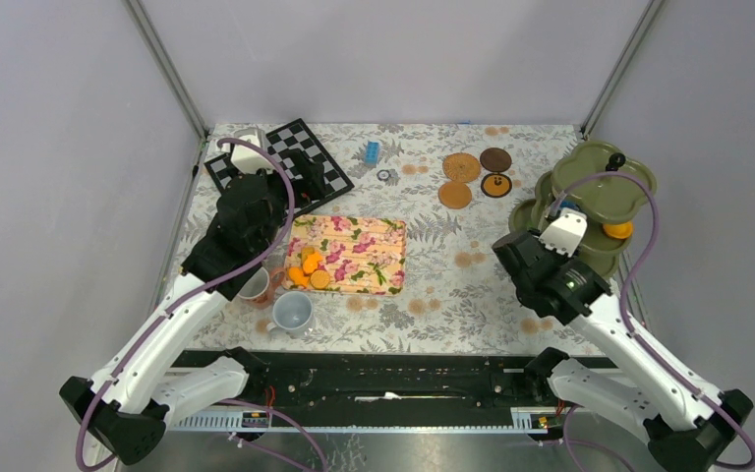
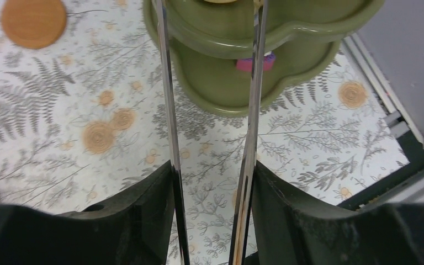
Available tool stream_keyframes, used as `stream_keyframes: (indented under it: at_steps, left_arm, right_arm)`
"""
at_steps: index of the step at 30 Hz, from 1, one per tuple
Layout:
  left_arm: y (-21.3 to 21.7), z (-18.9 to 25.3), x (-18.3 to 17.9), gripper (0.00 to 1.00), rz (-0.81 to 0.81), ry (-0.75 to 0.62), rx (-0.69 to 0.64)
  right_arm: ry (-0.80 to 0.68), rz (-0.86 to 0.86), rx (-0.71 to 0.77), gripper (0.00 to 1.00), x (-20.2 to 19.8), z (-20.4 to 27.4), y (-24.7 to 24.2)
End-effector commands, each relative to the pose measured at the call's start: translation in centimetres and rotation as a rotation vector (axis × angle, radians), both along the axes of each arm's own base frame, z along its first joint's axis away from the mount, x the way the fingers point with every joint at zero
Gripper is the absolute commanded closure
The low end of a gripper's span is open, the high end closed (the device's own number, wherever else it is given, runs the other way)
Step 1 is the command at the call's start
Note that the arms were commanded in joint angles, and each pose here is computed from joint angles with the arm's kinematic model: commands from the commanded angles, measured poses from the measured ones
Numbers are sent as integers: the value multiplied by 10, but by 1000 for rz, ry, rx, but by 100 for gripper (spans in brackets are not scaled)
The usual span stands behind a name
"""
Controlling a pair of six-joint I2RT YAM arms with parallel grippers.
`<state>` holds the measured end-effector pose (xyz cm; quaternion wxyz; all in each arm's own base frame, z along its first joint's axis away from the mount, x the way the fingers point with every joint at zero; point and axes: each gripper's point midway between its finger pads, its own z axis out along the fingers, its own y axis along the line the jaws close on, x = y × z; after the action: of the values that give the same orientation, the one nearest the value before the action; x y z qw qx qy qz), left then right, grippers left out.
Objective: Serve the afternoon tea
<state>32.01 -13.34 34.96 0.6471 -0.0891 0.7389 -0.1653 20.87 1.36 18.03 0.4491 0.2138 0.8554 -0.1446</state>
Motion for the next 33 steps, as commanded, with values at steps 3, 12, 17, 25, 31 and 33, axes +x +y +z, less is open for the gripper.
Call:
stream_keyframes:
  at_steps: [3, 12, 17, 25, 31, 33]
  left_arm:
    - [-4, 9, 5, 1, 0, -34, -18]
    - [-6, 10, 6, 1, -17, -33, -15]
    - [-7, 11, 5, 1, -21, -33, -17]
    - [0, 13, 4, 1, 5, -47, -12]
    - [-2, 9, 8, 1, 2, -33, -3]
    - [-1, 9, 8, 1, 6, -31, 3]
  right_arm:
    - [-42, 181, 49, 45, 5, 20, 18]
    - [-71, 382, 102, 43, 10, 31, 47]
    - [24, 957, 264, 42, 3, 17, 149]
    - [215, 1376, 398, 41, -13, -26, 254]
    - [249, 1441, 227, 41, 5, -42, 307]
    - [223, 1459, 199, 41, 11, -46, 324]
